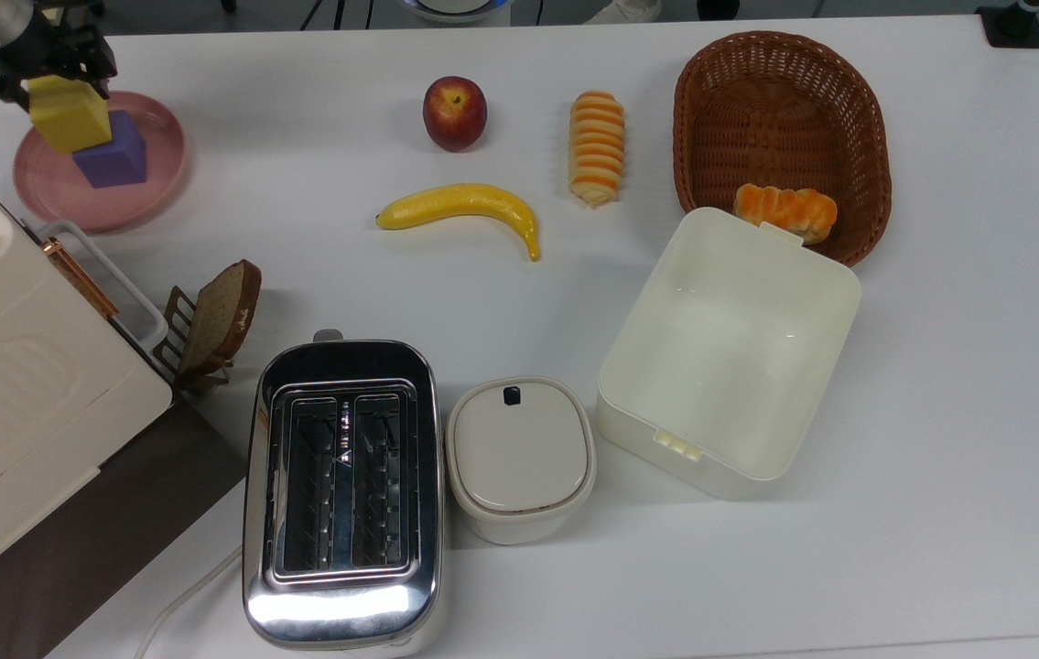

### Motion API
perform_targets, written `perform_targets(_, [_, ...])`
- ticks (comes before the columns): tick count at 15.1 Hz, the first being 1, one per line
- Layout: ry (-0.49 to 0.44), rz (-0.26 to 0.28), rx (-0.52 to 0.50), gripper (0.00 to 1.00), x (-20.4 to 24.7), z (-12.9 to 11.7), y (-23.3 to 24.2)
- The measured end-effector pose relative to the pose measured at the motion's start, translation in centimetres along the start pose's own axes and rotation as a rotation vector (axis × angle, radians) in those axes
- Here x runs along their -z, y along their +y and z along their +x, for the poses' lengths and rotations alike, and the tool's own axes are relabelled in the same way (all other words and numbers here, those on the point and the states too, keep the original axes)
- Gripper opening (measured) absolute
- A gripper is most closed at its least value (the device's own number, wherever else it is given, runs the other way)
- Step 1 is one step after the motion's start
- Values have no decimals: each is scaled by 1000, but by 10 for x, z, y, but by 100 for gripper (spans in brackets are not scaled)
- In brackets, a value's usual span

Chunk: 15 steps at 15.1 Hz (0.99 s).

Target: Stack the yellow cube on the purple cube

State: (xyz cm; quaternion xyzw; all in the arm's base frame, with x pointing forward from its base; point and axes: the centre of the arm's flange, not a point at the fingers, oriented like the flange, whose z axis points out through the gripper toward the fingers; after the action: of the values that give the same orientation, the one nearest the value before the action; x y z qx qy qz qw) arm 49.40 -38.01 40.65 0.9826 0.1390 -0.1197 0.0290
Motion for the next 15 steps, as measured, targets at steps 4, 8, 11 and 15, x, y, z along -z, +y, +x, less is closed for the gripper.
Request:
perform_targets(4, [16,-2,-26,100,0,5,-1])
perform_targets(8, [53,-29,-38,100,25,8,-4])
perform_targets(11, [114,-44,-72,100,74,-5,-10])
perform_targets(15, [151,18,-156,100,146,-4,-58])
